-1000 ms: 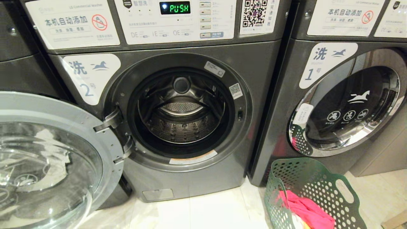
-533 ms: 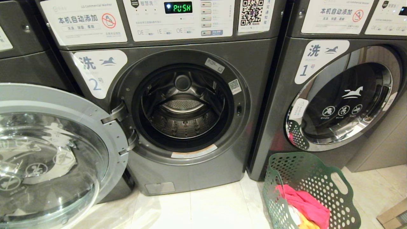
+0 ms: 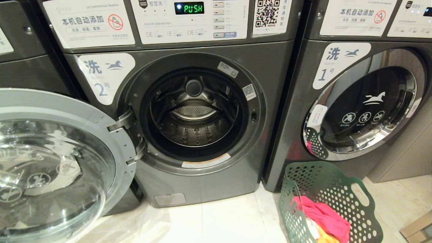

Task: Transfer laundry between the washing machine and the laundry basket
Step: Close the washing machine door with the left hand

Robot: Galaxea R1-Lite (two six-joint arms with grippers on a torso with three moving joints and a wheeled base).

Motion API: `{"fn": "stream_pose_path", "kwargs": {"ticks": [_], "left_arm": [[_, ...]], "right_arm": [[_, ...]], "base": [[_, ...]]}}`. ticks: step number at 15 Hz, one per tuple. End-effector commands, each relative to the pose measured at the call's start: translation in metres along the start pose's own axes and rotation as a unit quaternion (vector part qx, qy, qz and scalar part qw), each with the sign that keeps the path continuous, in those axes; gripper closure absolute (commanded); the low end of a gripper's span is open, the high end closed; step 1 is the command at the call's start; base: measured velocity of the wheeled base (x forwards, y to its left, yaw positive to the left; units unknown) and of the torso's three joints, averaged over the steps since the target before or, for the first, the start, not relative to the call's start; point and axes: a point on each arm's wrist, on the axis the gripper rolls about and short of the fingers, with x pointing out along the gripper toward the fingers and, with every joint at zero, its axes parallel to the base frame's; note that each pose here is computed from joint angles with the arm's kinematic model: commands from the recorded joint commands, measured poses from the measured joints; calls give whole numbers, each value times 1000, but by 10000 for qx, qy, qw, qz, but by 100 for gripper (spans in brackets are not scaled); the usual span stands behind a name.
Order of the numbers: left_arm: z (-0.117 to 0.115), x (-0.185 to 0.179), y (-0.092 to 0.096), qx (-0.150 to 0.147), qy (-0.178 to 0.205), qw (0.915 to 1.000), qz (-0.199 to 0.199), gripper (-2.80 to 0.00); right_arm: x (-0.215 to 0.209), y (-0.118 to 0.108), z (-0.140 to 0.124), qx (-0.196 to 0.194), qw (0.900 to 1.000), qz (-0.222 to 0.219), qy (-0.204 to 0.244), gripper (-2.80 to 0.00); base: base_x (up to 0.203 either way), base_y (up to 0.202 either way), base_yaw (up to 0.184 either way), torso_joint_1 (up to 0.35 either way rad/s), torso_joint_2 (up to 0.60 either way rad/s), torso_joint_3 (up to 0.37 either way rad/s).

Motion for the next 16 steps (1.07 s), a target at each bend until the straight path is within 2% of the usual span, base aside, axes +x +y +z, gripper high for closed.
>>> {"fn": "stream_pose_path", "kwargs": {"ticks": [1, 11, 16], "left_arm": [[0, 0, 0, -1, -5, 10000, 4, 0], [0, 0, 0, 101, 11, 9999, -11, 0], [0, 0, 0, 105, 11, 9999, -4, 0]], "right_arm": [[0, 0, 0, 8, 10000, 0, 7, 0], [0, 0, 0, -7, 10000, 7, 6, 0], [0, 0, 0, -7, 10000, 7, 6, 0]], "base": [[0, 0, 0, 0, 0, 0], [0, 0, 0, 0, 0, 0], [0, -119, -6, 3, 4, 3]]}}
